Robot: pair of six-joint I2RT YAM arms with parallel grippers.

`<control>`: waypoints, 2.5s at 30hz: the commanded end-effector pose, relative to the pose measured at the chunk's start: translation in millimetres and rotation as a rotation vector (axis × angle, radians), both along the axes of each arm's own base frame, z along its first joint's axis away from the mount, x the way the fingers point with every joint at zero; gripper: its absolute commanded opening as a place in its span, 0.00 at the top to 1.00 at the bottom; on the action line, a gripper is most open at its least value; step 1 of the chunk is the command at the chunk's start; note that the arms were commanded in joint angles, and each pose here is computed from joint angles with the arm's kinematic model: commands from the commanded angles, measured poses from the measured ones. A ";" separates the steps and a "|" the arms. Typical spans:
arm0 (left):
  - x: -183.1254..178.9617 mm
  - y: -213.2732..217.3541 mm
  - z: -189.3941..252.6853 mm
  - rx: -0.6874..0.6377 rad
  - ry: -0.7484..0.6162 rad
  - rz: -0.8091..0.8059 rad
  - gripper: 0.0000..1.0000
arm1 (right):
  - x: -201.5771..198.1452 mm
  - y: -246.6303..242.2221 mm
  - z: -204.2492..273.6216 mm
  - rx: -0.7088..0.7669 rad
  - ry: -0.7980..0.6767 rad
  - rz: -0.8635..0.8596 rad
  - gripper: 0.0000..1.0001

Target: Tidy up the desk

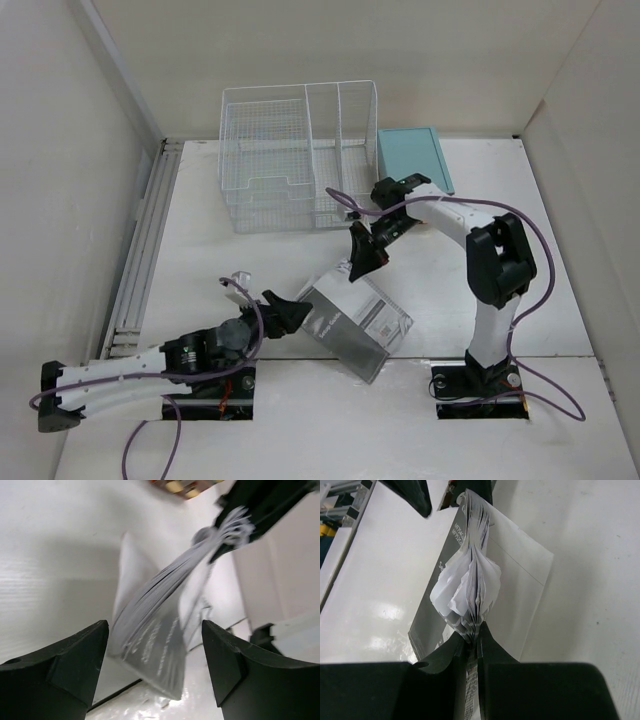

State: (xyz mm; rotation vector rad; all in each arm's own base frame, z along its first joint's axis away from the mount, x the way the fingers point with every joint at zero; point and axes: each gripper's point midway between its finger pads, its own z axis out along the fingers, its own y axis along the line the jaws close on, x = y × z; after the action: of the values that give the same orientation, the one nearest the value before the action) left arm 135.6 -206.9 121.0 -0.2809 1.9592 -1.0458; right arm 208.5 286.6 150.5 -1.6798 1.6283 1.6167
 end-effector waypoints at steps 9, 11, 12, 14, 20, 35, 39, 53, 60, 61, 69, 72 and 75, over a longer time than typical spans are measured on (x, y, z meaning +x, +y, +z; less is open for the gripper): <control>-13.2 -11.7 31.9 -0.062 -0.135 -0.148 0.30 | -35.0 17.3 32.2 0.081 -0.024 0.106 1.00; -14.7 -16.4 30.8 -0.027 -0.138 -0.172 0.30 | -38.3 18.5 34.8 0.086 -0.032 0.115 1.00; -15.5 -18.4 28.0 -0.011 -0.138 -0.184 0.30 | -38.0 17.6 33.2 0.077 -0.037 0.117 1.00; -18.2 -23.4 31.2 0.008 -0.146 -0.214 0.30 | -41.3 18.8 35.9 0.081 -0.045 0.127 1.00; -21.0 -30.8 23.1 0.098 -0.146 -0.263 0.34 | -47.4 16.4 39.3 0.075 -0.071 0.141 1.00; -38.9 -48.7 60.6 0.097 -0.281 -0.437 0.59 | -90.5 25.1 30.8 0.018 -0.123 0.294 1.00; -51.6 -60.3 61.8 0.111 -0.297 -0.538 0.59 | -94.0 25.6 34.2 0.026 -0.133 0.303 1.00; -68.8 -81.0 36.4 0.202 -0.240 -0.690 0.76 | -95.0 20.6 44.6 0.033 -0.192 0.305 1.00; -59.6 -82.1 51.4 0.187 -0.253 -0.635 1.00 | -93.7 15.1 45.7 0.013 -0.242 0.304 0.47; -58.7 -79.2 54.8 0.177 -0.252 -0.621 1.00 | -94.4 14.4 49.0 0.020 -0.252 0.303 0.29; -40.5 -59.0 108.7 0.096 -0.263 -0.458 1.00 | -13.0 -8.8 107.0 -0.041 -0.593 -0.095 0.00; -31.9 -51.4 129.5 0.056 -0.243 -0.379 1.00 | 17.4 -25.9 151.3 -0.070 -0.714 -0.411 0.00; -23.3 -44.0 158.9 0.006 -0.224 -0.300 1.00 | 71.4 -66.3 186.8 -0.126 -0.873 -0.792 0.00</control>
State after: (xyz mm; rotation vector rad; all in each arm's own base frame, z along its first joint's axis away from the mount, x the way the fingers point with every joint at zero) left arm 95.0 -252.0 190.1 0.3972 2.0175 -1.0466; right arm 221.0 248.2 287.9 -1.6457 1.4913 0.6174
